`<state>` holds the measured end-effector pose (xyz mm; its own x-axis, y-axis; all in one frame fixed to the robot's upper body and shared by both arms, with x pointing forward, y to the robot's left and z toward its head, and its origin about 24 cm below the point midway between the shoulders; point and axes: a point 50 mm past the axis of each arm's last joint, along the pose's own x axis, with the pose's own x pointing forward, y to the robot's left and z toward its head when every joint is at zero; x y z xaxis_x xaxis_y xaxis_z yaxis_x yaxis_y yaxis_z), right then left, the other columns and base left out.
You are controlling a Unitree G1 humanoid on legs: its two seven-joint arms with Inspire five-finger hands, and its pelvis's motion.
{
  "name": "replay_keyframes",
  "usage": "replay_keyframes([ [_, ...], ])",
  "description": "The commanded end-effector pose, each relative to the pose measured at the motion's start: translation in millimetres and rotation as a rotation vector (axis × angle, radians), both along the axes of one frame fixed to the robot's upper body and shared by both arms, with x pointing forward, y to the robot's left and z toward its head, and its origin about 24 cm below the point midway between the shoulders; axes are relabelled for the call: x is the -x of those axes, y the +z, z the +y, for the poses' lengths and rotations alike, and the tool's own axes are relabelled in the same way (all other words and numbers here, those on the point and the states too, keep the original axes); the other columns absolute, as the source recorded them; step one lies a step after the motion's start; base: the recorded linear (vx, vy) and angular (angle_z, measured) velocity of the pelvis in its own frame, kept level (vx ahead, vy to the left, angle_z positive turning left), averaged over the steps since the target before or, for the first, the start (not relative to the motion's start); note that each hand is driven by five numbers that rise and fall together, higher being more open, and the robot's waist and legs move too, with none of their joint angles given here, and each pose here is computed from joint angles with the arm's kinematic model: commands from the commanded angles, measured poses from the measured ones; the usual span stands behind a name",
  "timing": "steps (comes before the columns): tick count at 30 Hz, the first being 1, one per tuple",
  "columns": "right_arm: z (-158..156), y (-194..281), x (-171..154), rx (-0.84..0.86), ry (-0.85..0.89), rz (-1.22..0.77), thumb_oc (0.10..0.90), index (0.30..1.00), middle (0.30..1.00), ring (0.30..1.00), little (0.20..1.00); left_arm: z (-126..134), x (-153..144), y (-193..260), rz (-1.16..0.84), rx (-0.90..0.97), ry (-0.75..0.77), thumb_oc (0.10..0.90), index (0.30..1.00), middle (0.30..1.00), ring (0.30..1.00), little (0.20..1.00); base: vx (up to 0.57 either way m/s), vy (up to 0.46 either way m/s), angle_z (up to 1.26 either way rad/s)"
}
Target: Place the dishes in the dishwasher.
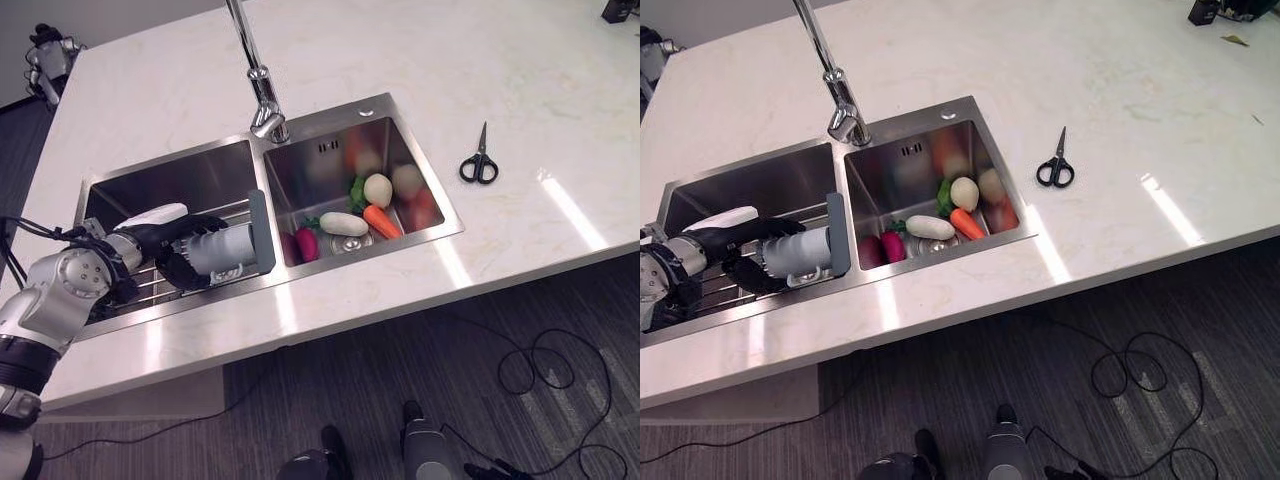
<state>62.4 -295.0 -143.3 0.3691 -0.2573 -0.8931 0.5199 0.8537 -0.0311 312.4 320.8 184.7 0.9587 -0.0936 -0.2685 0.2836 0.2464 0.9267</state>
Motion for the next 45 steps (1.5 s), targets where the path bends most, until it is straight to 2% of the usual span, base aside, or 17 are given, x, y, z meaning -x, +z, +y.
replay_keyframes([
  [1,-13.5,4.5,18.5,0.026,-0.004,0.025,0.800,0.900,0.900,0.900,0.900,19.8,5.4,56.9,-0.241,-0.058,0.076,0.800,0.900,0.900,0.900,0.900,-0.03,-0.023,0.01],
  [7,-11.3,8.3,-0.8,0.018,0.018,-0.039,0.800,0.900,0.900,0.900,0.900,12.8,1.8,58.2,-0.265,-0.014,0.057,0.800,0.900,0.900,0.900,0.900,0.00,-0.013,-0.01],
  [13,-11.4,9.6,-6.5,0.019,0.028,-0.044,0.800,0.900,0.900,0.900,0.900,9.0,0.2,55.3,-0.212,0.025,0.045,0.800,0.900,0.900,0.900,0.900,0.00,0.000,0.00],
  [14,-12.0,9.9,-6.8,0.020,0.028,-0.046,0.800,0.900,0.900,0.900,0.900,8.6,0.2,55.0,-0.207,0.034,0.043,0.765,0.848,0.848,0.848,0.848,0.00,0.000,0.00],
  [15,-12.5,10.2,-7.0,0.021,0.029,-0.047,0.800,0.900,0.900,0.900,0.900,8.2,0.2,54.7,-0.207,0.040,0.042,0.770,0.855,0.855,0.855,0.855,0.00,0.000,0.00],
  [16,-12.9,10.5,-7.5,0.023,0.029,-0.048,0.800,0.900,0.900,0.900,0.900,8.6,0.1,54.7,-0.207,0.046,0.043,0.800,0.900,0.900,0.900,0.900,0.00,0.000,0.00],
  [17,-13.1,10.8,-7.6,0.024,0.029,-0.050,0.800,0.900,0.900,0.900,0.900,8.7,0.1,54.1,-0.203,0.055,0.045,0.588,0.582,0.582,0.582,0.582,0.00,0.000,0.00],
  [18,-13.2,10.9,-7.7,0.026,0.030,-0.052,0.800,0.900,0.900,0.900,0.900,8.5,-0.5,52.9,-0.196,0.064,0.046,0.400,0.300,0.300,0.300,0.300,0.00,0.000,0.00],
  [31,-16.5,13.6,-11.6,0.036,0.034,-0.067,0.800,0.900,0.900,0.900,0.900,12.5,-2.5,46.8,-0.162,0.086,0.078,0.400,0.300,0.300,0.300,0.300,-0.01,-0.005,0.00],
  [45,-4.3,4.9,3.0,0.022,0.033,-0.010,0.800,0.900,0.900,0.900,0.900,47.7,16.4,72.2,-0.443,-0.109,0.251,0.400,0.300,0.300,0.300,0.300,0.00,-0.001,0.01],
])
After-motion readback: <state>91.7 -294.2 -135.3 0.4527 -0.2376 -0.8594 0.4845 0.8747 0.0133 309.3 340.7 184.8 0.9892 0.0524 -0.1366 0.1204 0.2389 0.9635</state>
